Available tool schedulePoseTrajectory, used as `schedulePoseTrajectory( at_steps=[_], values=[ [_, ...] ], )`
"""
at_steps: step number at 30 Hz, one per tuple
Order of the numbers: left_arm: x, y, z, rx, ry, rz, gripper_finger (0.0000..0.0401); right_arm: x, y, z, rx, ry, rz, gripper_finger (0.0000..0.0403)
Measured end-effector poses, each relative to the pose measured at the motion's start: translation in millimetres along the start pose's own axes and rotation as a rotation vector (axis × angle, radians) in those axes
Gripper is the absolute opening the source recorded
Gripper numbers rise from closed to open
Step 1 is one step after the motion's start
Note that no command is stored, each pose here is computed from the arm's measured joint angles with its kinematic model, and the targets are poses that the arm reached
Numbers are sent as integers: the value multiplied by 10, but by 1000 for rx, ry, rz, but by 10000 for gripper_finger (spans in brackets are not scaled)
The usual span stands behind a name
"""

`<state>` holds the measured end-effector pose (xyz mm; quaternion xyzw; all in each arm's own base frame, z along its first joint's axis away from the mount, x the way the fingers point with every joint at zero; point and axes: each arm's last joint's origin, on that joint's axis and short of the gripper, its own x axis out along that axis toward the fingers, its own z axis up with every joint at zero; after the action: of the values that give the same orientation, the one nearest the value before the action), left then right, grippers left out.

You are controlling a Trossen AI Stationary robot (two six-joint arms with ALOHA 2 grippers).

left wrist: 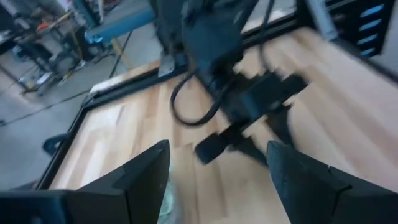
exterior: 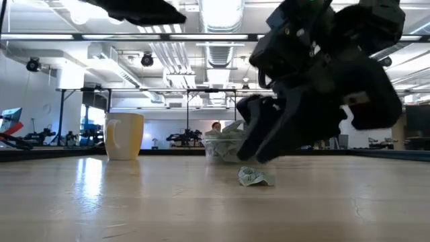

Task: Pick and place Stevia / Truvia into bins
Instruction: Put the stevia packet into the transparent bin

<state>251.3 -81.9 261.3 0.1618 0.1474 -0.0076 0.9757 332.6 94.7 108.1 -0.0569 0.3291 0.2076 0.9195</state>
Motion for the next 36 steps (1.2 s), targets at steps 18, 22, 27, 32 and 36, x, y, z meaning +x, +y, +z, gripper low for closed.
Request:
schedulePoseTrajectory(
  at_steps=[18,22,27,32,36],
  values=[
    [-178,-125,106,4,-70,-60,250,122,-21,-110,26,45,7,134],
    [-178,-125,105,5,-67,-61,250,123,-38,-84,34,65,6,113],
    [-177,-127,99,6,-66,-61,250,68,-34,-48,12,75,7,66],
    [-177,-127,96,11,-64,-60,250,-46,-24,68,-20,40,5,26],
    [-176,-125,85,21,-52,-55,250,-171,-18,177,-65,12,-12,15]
  ],
)
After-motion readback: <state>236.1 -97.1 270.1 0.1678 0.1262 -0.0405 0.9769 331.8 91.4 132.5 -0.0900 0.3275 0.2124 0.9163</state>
